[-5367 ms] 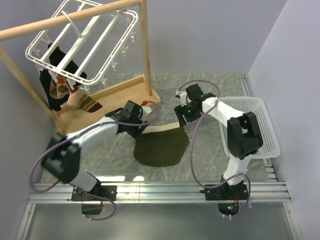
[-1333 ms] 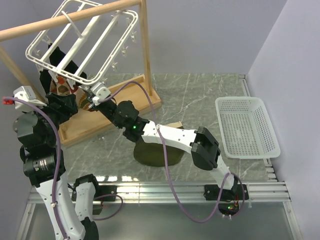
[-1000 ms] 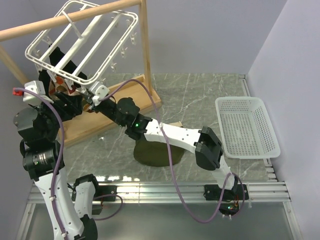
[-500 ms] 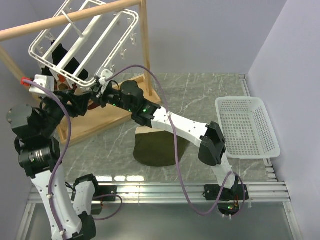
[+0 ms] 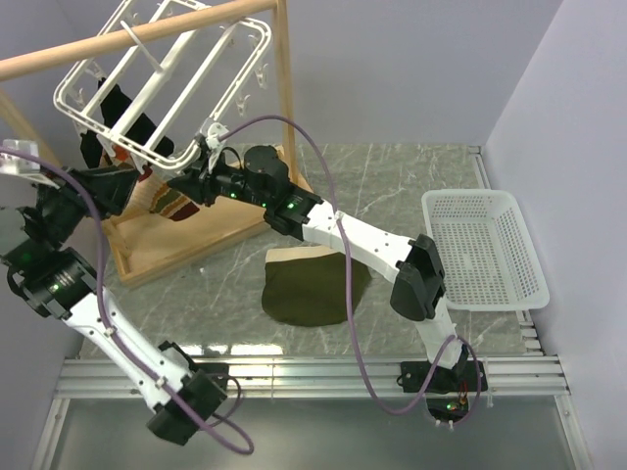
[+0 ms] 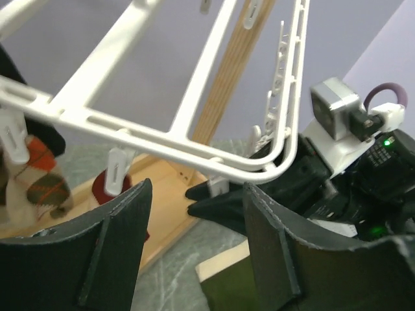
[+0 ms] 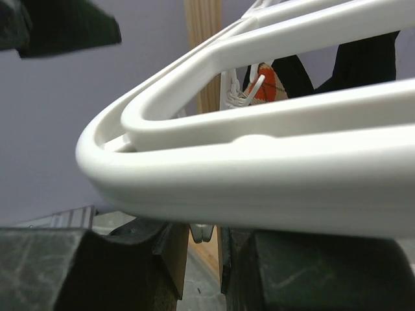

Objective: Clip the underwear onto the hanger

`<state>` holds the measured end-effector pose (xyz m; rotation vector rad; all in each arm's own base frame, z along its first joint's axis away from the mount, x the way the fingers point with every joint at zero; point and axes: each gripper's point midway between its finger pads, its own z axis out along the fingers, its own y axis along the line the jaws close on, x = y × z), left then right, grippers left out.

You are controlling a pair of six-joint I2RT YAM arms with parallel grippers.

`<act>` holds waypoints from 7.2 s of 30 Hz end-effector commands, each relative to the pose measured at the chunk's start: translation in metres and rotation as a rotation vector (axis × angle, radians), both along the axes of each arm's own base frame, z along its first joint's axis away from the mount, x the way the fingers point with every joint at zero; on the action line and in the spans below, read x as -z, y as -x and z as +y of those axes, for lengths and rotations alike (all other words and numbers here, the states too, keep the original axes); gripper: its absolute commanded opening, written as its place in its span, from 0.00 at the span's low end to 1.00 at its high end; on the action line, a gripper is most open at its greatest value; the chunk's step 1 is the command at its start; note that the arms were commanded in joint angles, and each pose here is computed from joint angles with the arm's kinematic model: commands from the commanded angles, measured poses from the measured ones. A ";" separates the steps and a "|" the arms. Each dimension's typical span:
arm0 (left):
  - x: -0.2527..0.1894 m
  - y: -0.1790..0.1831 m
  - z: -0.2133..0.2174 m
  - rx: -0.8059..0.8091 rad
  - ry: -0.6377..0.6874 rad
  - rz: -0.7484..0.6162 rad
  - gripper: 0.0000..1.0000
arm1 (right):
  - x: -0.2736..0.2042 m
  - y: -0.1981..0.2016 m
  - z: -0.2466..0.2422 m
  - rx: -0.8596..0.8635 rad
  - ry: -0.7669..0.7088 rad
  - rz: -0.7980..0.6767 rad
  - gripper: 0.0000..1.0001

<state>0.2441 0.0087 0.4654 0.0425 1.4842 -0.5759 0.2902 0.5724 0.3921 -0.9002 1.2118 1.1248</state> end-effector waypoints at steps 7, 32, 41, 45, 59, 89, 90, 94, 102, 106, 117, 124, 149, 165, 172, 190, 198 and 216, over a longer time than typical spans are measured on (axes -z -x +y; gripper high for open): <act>0.018 0.035 -0.025 0.237 -0.128 0.051 0.67 | -0.050 0.017 -0.015 -0.097 -0.083 -0.004 0.00; 0.043 0.021 -0.051 0.521 -0.188 -0.130 0.61 | -0.034 0.033 -0.008 -0.186 -0.054 0.020 0.00; 0.033 0.021 -0.051 0.515 -0.264 -0.186 0.63 | -0.033 0.042 -0.008 -0.227 -0.051 -0.002 0.00; 0.022 0.018 -0.051 0.522 -0.290 -0.206 0.66 | -0.033 0.045 -0.007 -0.242 -0.052 -0.008 0.00; 0.007 0.015 -0.053 0.582 -0.129 -0.075 0.74 | -0.031 0.039 -0.007 -0.210 -0.050 0.002 0.00; 0.005 0.012 -0.068 0.659 -0.179 -0.128 0.60 | -0.021 0.058 0.010 -0.285 -0.037 0.021 0.00; 0.005 0.011 -0.067 0.658 -0.179 -0.128 0.60 | -0.019 0.060 0.011 -0.290 -0.033 0.027 0.00; 0.003 0.012 -0.069 0.667 -0.184 -0.133 0.54 | -0.016 0.060 0.012 -0.293 -0.030 0.039 0.00; 0.009 0.013 -0.073 0.686 -0.154 -0.111 0.15 | -0.021 0.058 0.009 -0.272 -0.038 0.041 0.07; 0.009 0.012 -0.073 0.690 -0.129 -0.089 0.01 | -0.024 0.045 0.000 -0.167 -0.042 0.028 0.43; 0.014 0.013 -0.073 0.696 -0.076 -0.044 0.01 | -0.048 0.026 -0.017 0.194 -0.094 -0.186 0.55; 0.015 0.011 -0.072 0.695 -0.074 -0.041 0.01 | -0.057 0.016 -0.031 0.313 -0.140 -0.199 0.49; 0.018 0.013 -0.052 0.603 0.048 0.061 0.71 | -0.056 0.025 -0.019 0.272 -0.107 -0.291 0.00; 0.018 0.016 -0.051 0.588 0.015 0.033 0.73 | -0.051 0.044 0.001 0.116 -0.121 -0.203 0.00; 0.007 0.014 -0.052 0.604 0.004 0.028 0.72 | -0.041 0.040 0.004 0.120 -0.104 -0.194 0.00; -0.002 0.007 -0.057 0.660 -0.005 0.022 0.58 | -0.026 0.047 0.013 0.087 -0.090 -0.165 0.00; 0.000 0.004 -0.060 0.678 -0.001 0.026 0.36 | -0.027 0.046 0.014 0.084 -0.092 -0.170 0.00; 0.000 0.001 -0.058 0.680 0.001 0.027 0.01 | 0.005 0.049 -0.033 0.048 0.034 -0.116 0.57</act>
